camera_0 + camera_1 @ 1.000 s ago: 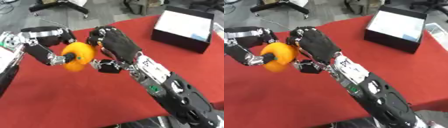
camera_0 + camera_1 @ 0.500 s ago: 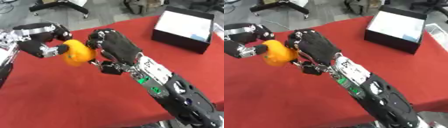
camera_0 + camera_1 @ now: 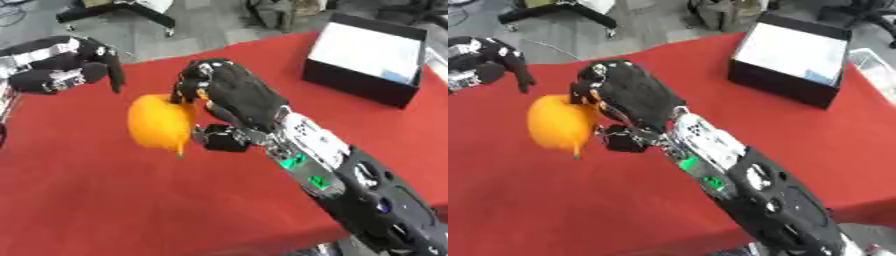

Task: Pick up the objects with one hand, pass them to the other hand, and then place them into the box on the other side of the table.

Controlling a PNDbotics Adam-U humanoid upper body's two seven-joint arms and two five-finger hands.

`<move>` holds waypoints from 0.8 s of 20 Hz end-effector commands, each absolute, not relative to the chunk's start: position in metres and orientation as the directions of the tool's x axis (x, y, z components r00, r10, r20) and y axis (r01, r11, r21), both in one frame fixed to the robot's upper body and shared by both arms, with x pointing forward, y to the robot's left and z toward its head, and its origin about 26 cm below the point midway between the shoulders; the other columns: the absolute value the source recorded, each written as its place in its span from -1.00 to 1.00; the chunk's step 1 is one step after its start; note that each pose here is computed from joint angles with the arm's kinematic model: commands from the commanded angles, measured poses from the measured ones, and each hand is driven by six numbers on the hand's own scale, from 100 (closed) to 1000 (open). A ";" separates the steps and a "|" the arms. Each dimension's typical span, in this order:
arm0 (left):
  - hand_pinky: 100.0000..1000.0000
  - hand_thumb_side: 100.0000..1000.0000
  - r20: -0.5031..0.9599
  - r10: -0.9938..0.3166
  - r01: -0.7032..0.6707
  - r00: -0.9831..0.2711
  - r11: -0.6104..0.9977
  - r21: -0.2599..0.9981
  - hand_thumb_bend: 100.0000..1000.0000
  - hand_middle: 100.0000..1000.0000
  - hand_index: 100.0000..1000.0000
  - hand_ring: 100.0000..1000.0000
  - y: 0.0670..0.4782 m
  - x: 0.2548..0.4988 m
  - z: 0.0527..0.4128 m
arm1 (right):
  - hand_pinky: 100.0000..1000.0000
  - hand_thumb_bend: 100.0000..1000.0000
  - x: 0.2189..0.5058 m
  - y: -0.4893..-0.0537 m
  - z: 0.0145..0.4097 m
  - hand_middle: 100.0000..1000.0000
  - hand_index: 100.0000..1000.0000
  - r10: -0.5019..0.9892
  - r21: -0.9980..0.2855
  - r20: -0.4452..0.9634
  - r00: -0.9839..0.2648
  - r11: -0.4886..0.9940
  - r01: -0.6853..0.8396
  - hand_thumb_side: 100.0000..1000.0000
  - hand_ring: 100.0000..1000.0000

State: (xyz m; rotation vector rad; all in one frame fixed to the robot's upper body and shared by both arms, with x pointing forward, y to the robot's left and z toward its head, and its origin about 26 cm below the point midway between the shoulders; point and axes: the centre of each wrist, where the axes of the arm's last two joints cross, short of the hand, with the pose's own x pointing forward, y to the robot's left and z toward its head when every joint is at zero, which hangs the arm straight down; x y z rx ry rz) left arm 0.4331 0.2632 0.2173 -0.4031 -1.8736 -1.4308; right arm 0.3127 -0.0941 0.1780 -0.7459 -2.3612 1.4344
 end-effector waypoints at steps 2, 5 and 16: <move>0.42 0.38 0.615 -0.167 0.550 -0.771 0.311 0.775 -0.84 -0.02 0.29 0.02 0.296 0.426 0.244 | -0.05 -0.90 0.322 -0.109 0.180 -0.39 -0.67 0.619 -0.852 0.019 -0.786 0.421 0.311 -1.00 0.10; 0.42 0.34 0.608 -0.203 0.495 -0.767 0.415 0.763 -0.88 -0.02 0.28 0.01 0.333 0.416 0.252 | -0.08 -0.88 0.333 -0.135 0.178 -0.40 -0.66 0.700 -0.836 0.064 -0.712 0.427 0.345 -1.00 0.10; 0.41 0.25 0.648 -0.291 0.215 -0.704 0.782 0.585 -1.00 -0.03 0.26 0.00 0.410 0.353 0.230 | -0.26 -0.84 0.391 -0.316 0.179 -0.45 -0.54 0.953 -0.743 0.302 0.005 0.232 0.628 -1.00 0.02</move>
